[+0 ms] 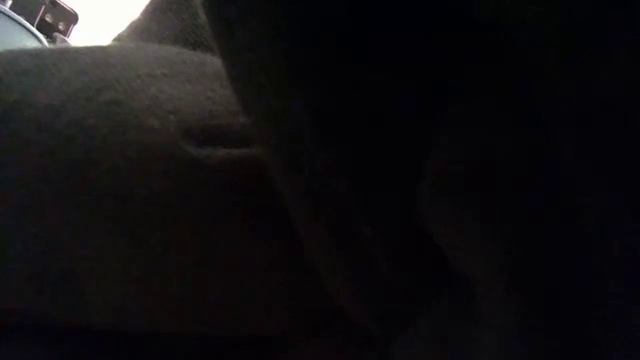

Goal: Pick & Place Cloths
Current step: Put the red underwear into the transparent bin

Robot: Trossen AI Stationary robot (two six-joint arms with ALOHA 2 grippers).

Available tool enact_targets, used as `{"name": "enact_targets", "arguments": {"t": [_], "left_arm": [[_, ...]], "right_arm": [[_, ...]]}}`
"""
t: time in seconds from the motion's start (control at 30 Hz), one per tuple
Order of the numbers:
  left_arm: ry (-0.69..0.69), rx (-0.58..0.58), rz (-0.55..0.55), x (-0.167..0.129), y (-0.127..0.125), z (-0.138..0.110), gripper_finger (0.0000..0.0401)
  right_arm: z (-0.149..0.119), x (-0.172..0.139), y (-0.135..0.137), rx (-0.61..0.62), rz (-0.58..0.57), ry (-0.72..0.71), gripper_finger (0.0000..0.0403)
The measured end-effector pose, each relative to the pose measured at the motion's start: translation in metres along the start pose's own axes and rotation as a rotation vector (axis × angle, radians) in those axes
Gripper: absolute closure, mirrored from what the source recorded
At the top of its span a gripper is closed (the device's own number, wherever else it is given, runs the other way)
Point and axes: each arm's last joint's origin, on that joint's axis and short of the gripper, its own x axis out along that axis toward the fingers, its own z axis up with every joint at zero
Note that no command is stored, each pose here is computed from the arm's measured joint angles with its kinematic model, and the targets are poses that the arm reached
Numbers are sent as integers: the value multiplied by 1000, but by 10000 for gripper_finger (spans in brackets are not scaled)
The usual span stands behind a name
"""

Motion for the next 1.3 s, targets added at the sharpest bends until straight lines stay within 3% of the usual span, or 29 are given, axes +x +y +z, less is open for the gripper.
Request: {"name": "enact_targets", "arguments": {"t": [0.33, 0.77, 1.03, 1.3], "left_arm": [[0, 0, 0, 0, 0, 0, 389], [1, 1, 0, 0, 0, 0, 389], [0, 0, 1, 0, 0, 0, 389], [1, 0, 1, 0, 0, 0, 389]], "right_arm": [[1, -75, 3, -17, 281, -170, 394], [9, -159, 29, -151, 559, -277, 394], [4, -182, 54, -164, 710, -208, 394], [-22, -165, 90, -72, 706, 30, 394]]}}
